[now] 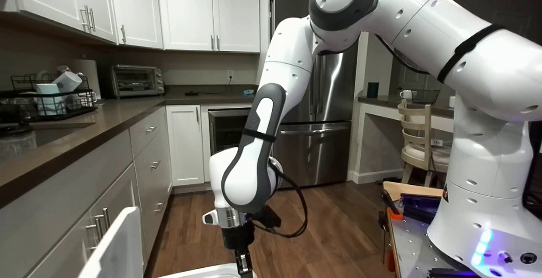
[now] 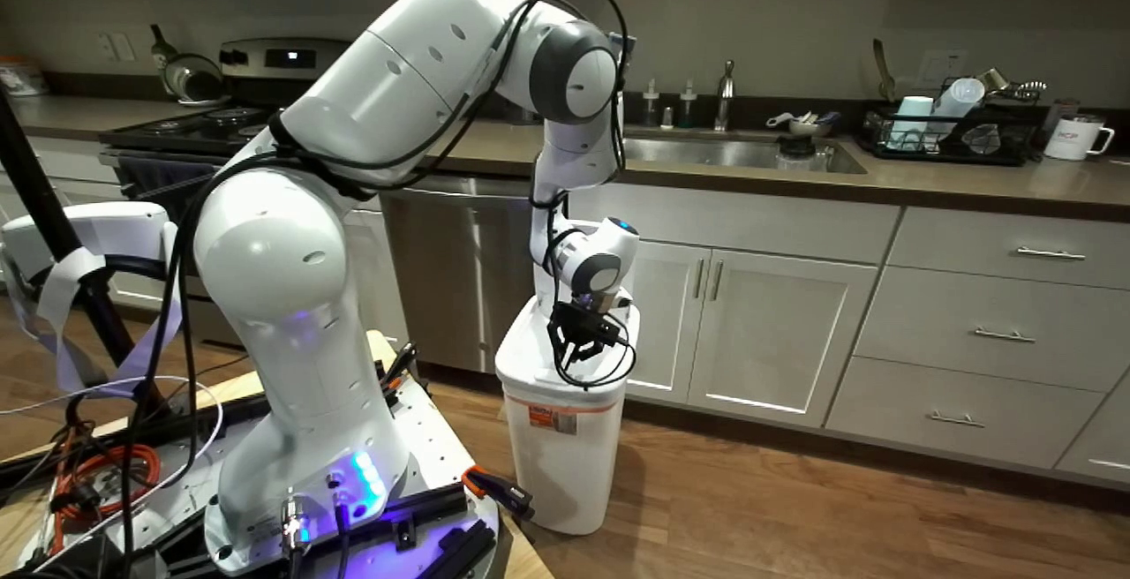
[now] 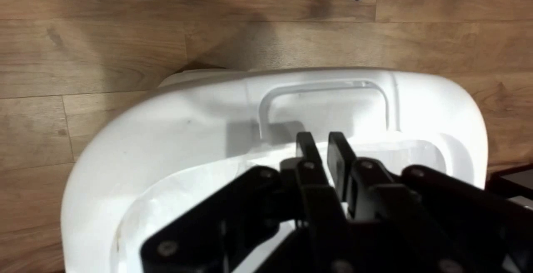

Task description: Open the white bin

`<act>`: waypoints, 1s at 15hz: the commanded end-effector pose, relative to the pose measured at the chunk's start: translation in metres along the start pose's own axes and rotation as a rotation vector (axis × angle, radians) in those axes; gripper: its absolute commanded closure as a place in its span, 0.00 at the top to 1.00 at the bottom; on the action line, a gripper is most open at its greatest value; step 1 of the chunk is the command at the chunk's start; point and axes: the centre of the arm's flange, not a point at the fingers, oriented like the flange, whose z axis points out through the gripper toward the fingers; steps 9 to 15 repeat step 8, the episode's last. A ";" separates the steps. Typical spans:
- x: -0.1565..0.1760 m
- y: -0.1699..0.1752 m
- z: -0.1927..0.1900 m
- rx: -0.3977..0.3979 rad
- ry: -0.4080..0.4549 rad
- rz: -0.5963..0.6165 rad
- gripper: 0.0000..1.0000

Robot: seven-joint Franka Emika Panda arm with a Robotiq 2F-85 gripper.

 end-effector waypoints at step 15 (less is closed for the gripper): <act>0.008 -0.017 -0.108 -0.027 -0.147 0.009 0.06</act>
